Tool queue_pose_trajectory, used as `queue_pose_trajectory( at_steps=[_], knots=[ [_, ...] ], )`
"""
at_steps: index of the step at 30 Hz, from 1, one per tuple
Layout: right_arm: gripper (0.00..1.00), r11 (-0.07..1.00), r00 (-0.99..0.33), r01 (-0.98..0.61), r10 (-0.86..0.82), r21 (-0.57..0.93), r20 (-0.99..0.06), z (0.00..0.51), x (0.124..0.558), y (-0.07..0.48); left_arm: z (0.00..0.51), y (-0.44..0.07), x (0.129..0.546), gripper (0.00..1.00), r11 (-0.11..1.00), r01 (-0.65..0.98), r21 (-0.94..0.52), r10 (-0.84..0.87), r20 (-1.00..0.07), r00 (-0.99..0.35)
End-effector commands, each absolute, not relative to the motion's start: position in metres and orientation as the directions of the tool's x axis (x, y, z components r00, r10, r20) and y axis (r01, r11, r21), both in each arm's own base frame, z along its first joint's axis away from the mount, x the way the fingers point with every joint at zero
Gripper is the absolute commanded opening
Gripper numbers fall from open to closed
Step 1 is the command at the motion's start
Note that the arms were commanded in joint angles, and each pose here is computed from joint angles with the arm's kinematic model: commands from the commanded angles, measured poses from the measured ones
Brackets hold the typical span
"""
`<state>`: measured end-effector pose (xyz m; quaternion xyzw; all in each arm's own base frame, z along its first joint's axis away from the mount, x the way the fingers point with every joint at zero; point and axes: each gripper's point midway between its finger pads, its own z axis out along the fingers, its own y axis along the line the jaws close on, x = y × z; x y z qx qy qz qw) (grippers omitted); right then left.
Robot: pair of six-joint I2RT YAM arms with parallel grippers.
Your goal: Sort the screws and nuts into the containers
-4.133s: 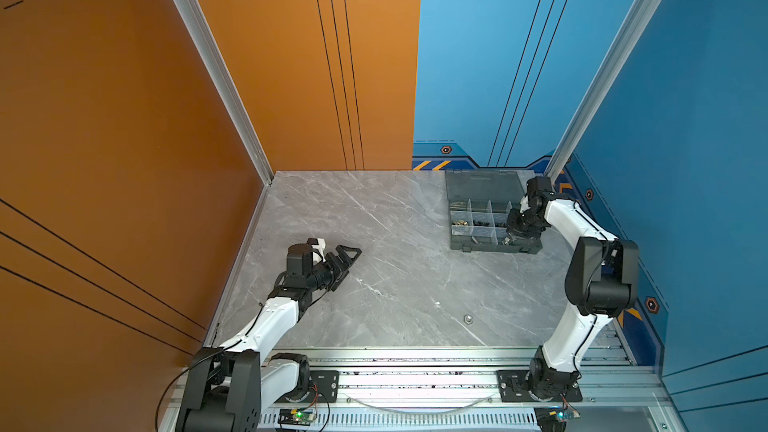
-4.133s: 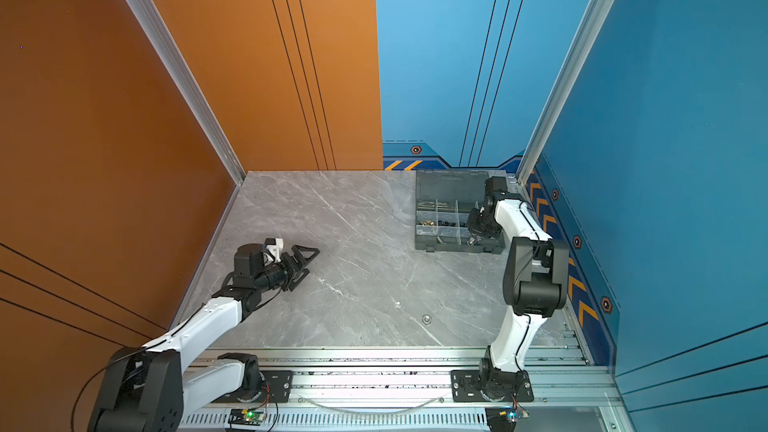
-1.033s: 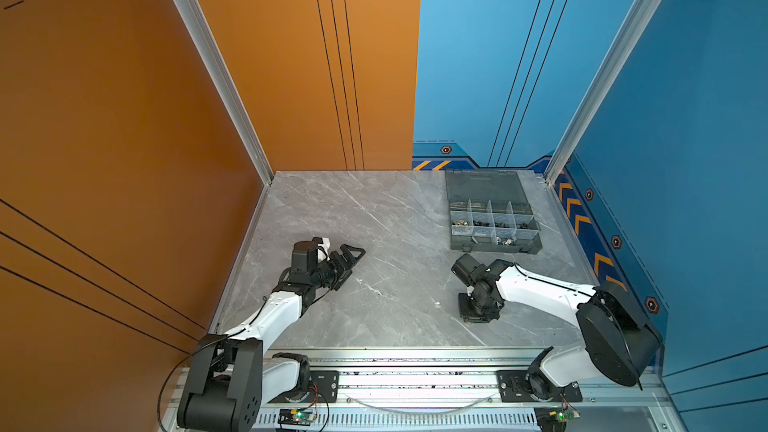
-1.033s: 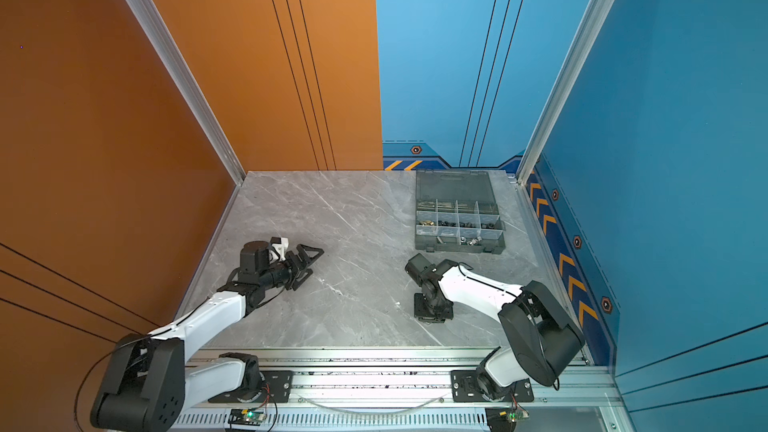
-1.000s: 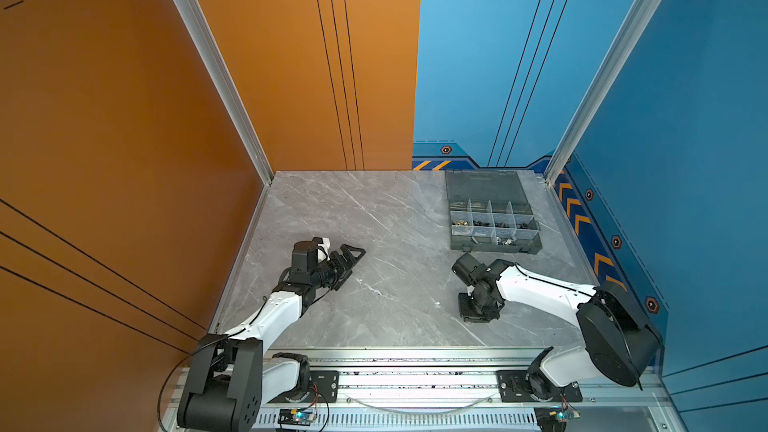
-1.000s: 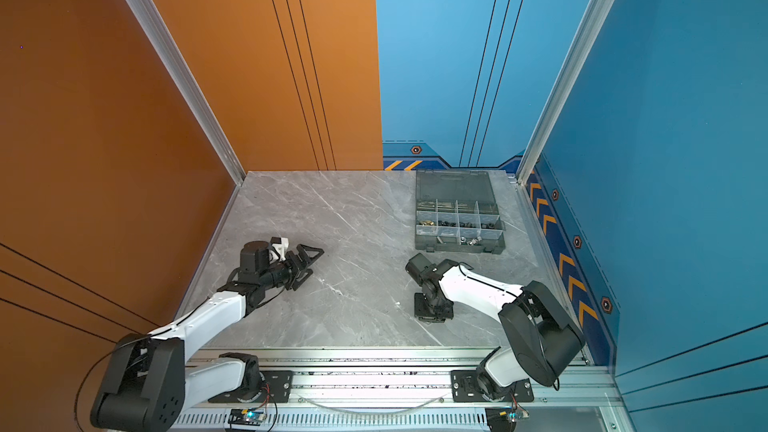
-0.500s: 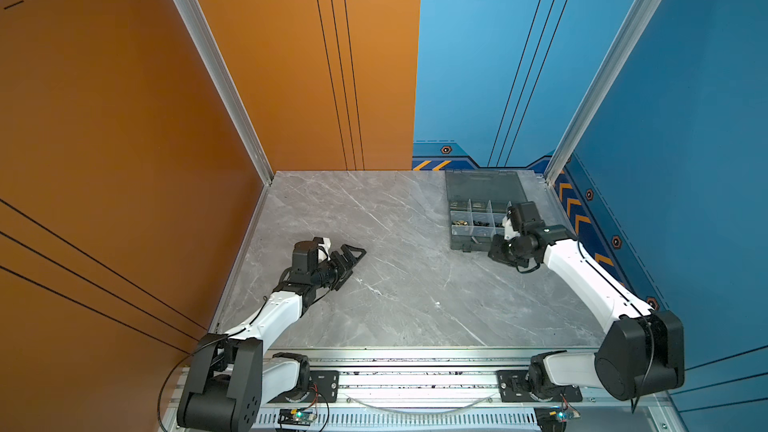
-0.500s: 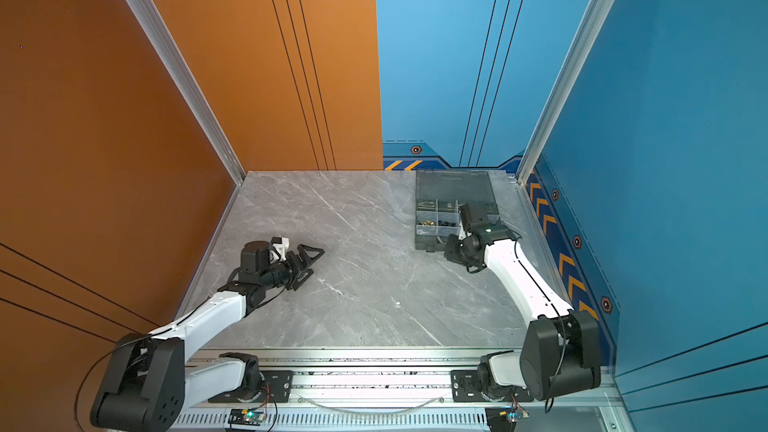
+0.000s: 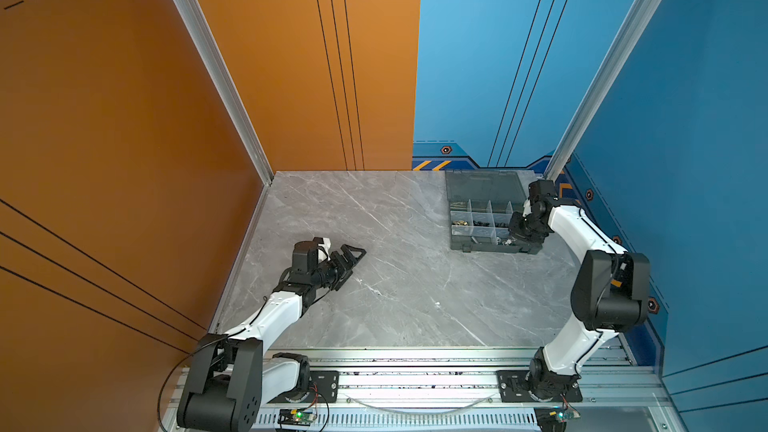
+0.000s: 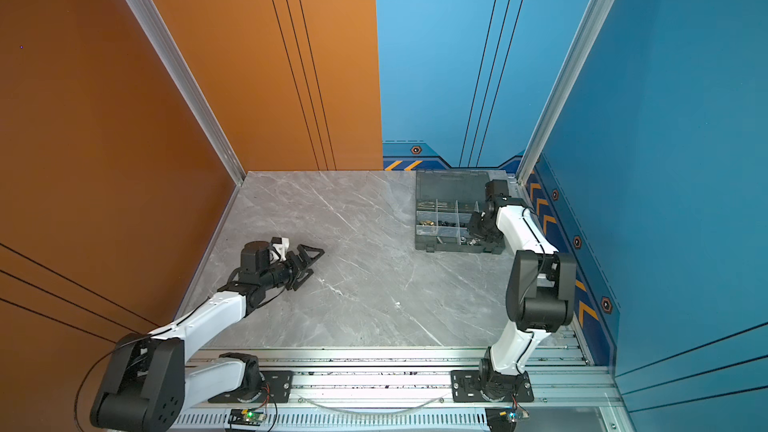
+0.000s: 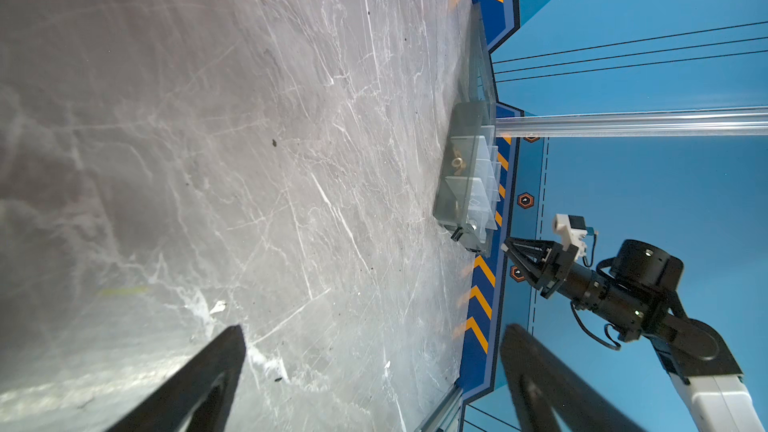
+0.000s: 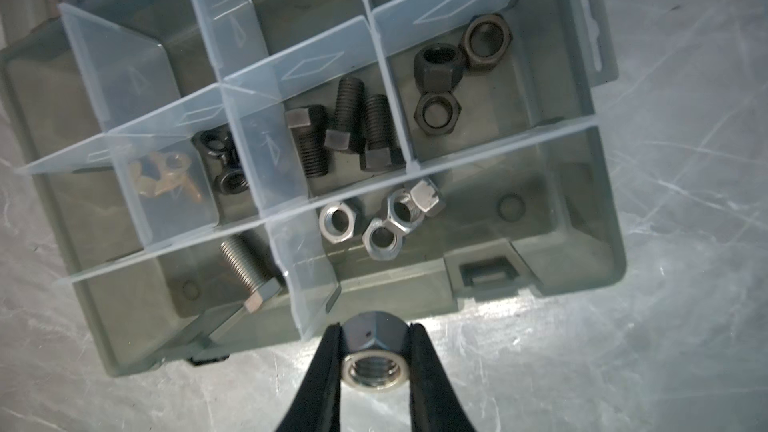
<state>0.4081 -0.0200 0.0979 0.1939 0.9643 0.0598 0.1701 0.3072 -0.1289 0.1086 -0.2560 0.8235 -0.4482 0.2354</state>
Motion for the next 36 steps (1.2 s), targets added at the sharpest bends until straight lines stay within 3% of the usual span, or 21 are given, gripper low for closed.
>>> queue_pose_trajectory(
  at_steps=[1, 11, 17, 21, 27, 36],
  knots=[
    [0.08, 0.921, -0.859, 0.348, 0.388, 0.176, -0.335, 0.098, 0.427, -0.023, 0.118, -0.128, 0.315, 0.97, 0.48, -0.182, -0.858, -0.636, -0.198, -0.746],
    [0.11, 0.921, -0.872, 0.36, 0.39, 0.152, -0.295, 0.072, 0.445, -0.026, 0.123, -0.128, 0.321, 0.98, 0.484, -0.171, -0.858, -0.628, -0.205, -0.751],
    [0.35, 0.928, -0.889, 0.35, 0.373, 0.131, -0.265, 0.064, 0.444, -0.027, 0.123, -0.129, 0.323, 0.98, 0.482, -0.169, -0.86, -0.623, -0.201, -0.756],
    [0.44, 0.94, -0.898, 0.319, 0.341, 0.122, -0.278, 0.071, 0.442, -0.028, 0.125, -0.13, 0.325, 0.98, 0.491, -0.16, -0.856, -0.614, -0.21, -0.761],
    [0.47, 0.975, -0.904, 0.186, 0.22, 0.124, -0.367, 0.095, 0.432, -0.021, 0.132, -0.123, 0.33, 0.98, 0.584, -0.141, -0.799, -0.575, -0.285, -0.767],
    [0.51, 0.995, -0.733, 0.027, 0.089, 0.101, -0.675, 0.131, 0.407, -0.013, 0.157, -0.109, 0.358, 0.98, 0.738, -0.044, -0.673, -0.491, -0.491, -0.719]
  ],
)
